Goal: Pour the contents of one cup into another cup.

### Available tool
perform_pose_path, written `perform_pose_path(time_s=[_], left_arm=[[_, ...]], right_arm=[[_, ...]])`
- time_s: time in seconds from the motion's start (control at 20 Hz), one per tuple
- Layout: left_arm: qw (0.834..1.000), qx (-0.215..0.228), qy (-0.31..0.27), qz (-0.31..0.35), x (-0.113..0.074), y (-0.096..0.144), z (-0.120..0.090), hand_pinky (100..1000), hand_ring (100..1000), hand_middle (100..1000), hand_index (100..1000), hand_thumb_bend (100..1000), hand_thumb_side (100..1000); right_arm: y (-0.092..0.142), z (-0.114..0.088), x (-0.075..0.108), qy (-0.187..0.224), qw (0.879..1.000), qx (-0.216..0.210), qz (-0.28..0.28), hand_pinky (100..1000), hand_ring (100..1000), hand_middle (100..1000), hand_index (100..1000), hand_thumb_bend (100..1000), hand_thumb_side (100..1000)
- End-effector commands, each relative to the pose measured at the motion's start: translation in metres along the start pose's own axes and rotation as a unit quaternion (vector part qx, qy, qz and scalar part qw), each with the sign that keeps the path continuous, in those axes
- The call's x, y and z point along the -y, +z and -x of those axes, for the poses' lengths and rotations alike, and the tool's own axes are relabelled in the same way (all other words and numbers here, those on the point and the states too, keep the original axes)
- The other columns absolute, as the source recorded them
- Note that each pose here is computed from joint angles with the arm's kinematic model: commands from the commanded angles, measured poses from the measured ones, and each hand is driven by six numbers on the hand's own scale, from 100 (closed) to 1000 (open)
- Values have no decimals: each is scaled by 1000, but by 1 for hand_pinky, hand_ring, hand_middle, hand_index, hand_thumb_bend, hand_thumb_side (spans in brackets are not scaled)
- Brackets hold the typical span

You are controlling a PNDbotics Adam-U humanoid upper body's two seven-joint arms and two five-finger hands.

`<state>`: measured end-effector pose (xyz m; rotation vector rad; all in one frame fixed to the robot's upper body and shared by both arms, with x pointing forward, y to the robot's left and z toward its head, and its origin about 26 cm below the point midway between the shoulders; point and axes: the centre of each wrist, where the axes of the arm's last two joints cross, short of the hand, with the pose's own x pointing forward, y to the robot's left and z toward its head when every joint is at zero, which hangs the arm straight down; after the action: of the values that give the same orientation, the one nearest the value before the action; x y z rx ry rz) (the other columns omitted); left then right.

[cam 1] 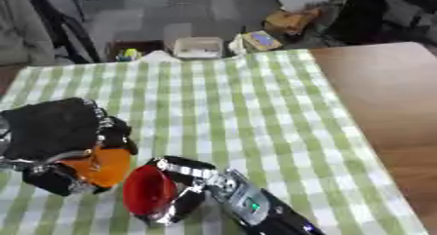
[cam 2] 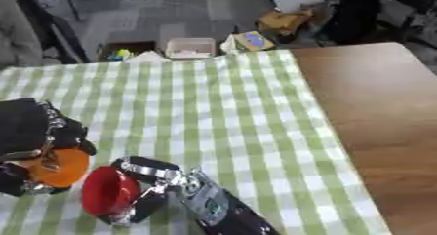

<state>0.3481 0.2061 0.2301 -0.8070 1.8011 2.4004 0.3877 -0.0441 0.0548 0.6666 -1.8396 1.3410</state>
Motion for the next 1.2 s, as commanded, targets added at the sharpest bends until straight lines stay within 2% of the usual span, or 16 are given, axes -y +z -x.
perform_pose_path(time_s=[0.05, 1.2], left_arm=[[1000, -5, -21, 5, -11, 4, 4, 100, 186, 334, 713, 426, 136], [999, -9, -29, -18, -24, -9, 8, 100, 184, 335, 711, 425, 131]], right_arm=[[-2, -4, 6, 7, 1000, 4, 3, 383, 235, 129, 466, 100, 100], [-5, -3, 4, 1, 1000, 4, -3, 377, 236, 128, 465, 100, 100]])
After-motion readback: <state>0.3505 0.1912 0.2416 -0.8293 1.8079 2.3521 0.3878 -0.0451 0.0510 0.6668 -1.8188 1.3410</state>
